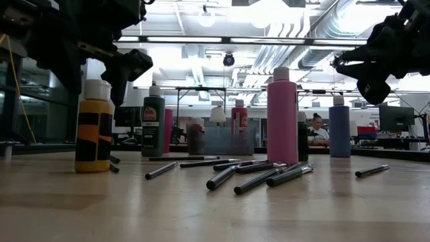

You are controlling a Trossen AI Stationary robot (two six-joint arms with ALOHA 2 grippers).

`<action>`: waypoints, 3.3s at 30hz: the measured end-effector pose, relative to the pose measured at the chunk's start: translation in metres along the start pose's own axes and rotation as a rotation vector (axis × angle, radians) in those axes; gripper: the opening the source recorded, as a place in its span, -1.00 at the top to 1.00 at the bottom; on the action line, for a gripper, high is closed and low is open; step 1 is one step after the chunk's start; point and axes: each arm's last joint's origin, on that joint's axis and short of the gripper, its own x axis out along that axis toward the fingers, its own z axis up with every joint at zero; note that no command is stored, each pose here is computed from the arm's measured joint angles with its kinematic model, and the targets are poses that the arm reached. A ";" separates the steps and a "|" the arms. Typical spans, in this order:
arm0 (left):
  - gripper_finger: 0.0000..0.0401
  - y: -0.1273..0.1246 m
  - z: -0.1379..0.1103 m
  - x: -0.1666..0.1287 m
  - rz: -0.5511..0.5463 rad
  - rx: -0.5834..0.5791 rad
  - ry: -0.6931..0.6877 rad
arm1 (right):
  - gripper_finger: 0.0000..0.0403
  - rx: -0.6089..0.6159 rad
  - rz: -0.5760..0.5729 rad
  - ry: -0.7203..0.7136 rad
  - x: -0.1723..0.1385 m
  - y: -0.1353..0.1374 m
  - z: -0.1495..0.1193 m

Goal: Pick & Place Paint Supplies
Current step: Put the small yellow paint bottle into the black bin

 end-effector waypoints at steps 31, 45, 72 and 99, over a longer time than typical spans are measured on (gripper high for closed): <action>0.27 0.000 0.004 0.000 -0.032 0.007 -0.044 | 0.39 0.000 0.000 0.000 0.000 0.000 0.000; 0.44 0.000 0.005 0.000 -0.026 0.008 -0.053 | 0.39 0.000 0.000 0.000 0.000 0.000 0.000; 0.43 0.171 0.042 -0.111 0.516 -0.154 -0.144 | 0.39 0.000 0.000 0.000 0.000 0.000 0.000; 0.42 0.322 -0.016 -0.077 0.759 -0.594 -0.026 | 0.39 0.000 0.002 0.001 0.000 0.000 0.000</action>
